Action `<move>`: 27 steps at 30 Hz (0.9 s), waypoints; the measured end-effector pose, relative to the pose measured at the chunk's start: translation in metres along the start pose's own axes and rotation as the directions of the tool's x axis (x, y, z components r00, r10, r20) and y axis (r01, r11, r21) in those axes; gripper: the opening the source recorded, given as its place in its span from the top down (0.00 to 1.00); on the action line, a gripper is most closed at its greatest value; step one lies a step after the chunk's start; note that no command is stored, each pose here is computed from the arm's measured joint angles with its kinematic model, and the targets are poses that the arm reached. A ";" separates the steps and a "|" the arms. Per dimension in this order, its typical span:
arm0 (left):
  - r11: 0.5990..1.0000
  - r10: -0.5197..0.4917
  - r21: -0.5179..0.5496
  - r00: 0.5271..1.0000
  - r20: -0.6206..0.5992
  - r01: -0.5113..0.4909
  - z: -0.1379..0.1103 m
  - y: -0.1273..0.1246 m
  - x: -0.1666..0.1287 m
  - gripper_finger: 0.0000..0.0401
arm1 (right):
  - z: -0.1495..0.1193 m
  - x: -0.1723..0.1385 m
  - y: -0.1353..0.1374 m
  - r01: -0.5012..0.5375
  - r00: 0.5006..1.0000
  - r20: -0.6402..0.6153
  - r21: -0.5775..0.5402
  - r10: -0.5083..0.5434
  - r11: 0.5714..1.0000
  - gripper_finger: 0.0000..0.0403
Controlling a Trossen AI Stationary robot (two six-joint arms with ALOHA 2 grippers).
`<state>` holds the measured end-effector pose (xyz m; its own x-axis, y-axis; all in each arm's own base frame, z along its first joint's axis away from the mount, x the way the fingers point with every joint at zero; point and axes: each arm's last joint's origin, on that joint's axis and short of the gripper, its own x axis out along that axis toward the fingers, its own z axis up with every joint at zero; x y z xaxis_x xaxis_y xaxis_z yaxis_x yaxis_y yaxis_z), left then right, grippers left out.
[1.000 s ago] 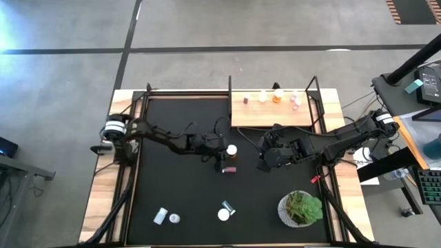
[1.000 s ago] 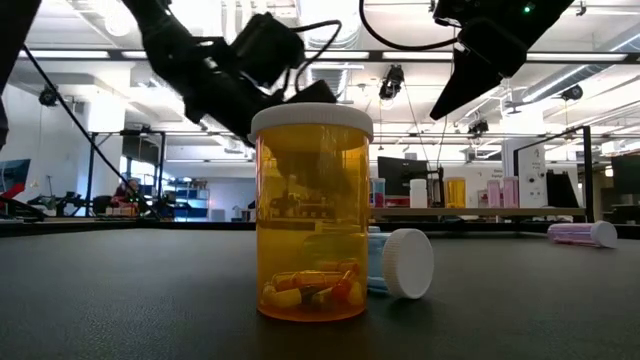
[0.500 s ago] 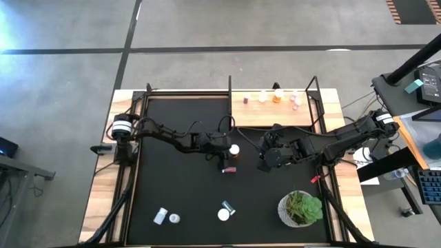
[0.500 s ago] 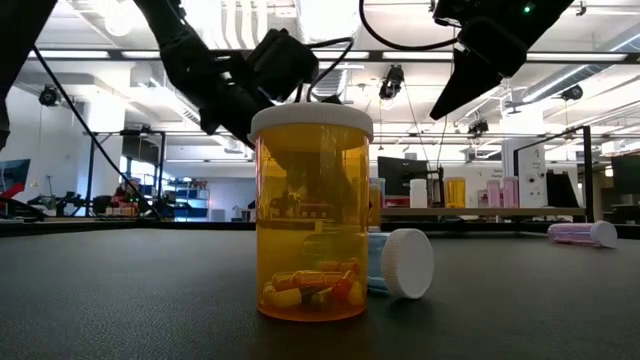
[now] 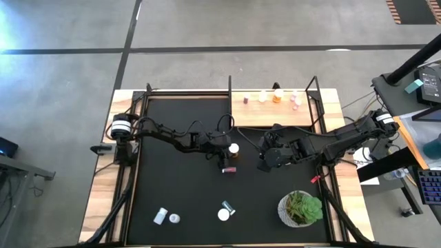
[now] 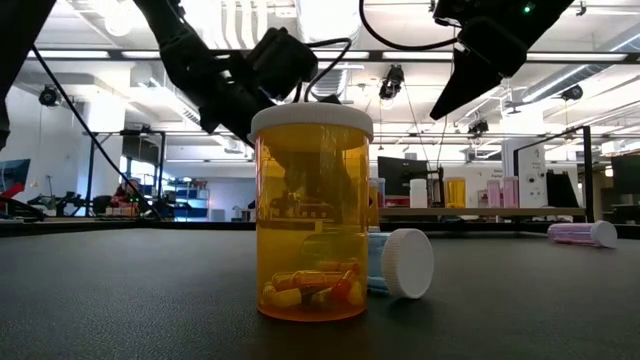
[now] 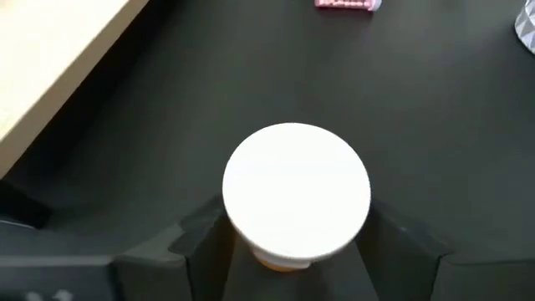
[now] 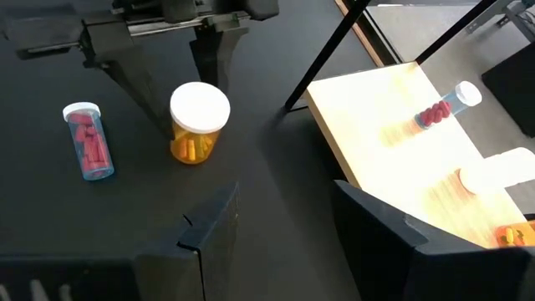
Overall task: Pick and place medicine bottles onto shelf by color
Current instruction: Move the top orange pill bottle to the center of the table, then move the right white pill bottle to the center of the table
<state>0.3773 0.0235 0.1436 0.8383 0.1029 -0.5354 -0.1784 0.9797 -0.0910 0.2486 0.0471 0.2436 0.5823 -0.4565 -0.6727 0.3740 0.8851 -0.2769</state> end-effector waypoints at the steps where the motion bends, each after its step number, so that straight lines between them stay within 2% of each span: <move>1: 1.000 0.000 0.003 1.000 0.001 0.000 0.000 0.000 0.000 0.45 | 0.000 0.000 0.000 0.000 1.000 0.000 0.000 0.000 1.000 0.55; 6: 0.998 -0.003 0.067 1.000 0.023 0.001 0.006 -0.001 -0.005 0.38 | 0.000 0.000 0.000 0.000 1.000 0.000 0.000 0.000 1.000 0.55; 14: 0.998 -0.010 0.067 0.997 0.080 0.005 0.021 -0.002 -0.026 0.32 | 0.000 0.000 0.000 0.000 1.000 0.000 0.000 0.000 1.000 0.55; 20: 0.997 -0.009 0.073 1.000 0.018 0.008 0.029 -0.006 -0.055 0.32 | 0.000 0.000 0.000 0.000 1.000 0.000 0.000 0.000 1.000 0.55; 24: 0.999 -0.035 0.018 0.999 -0.022 0.036 0.035 -0.019 -0.083 0.32 | 0.000 0.000 0.000 0.000 1.000 0.000 0.000 0.000 1.000 0.55; 27: 0.997 -0.045 -0.062 0.998 -0.039 0.042 0.037 -0.036 -0.105 0.32 | 0.000 0.000 0.000 0.000 1.000 -0.001 0.000 0.000 1.000 0.55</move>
<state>0.3148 -0.0162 0.2340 0.8244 0.0522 -0.5636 -0.1745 0.9707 -0.1654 0.2486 0.0471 0.2436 0.5818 -0.4566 -0.6730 0.3739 0.8851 -0.2773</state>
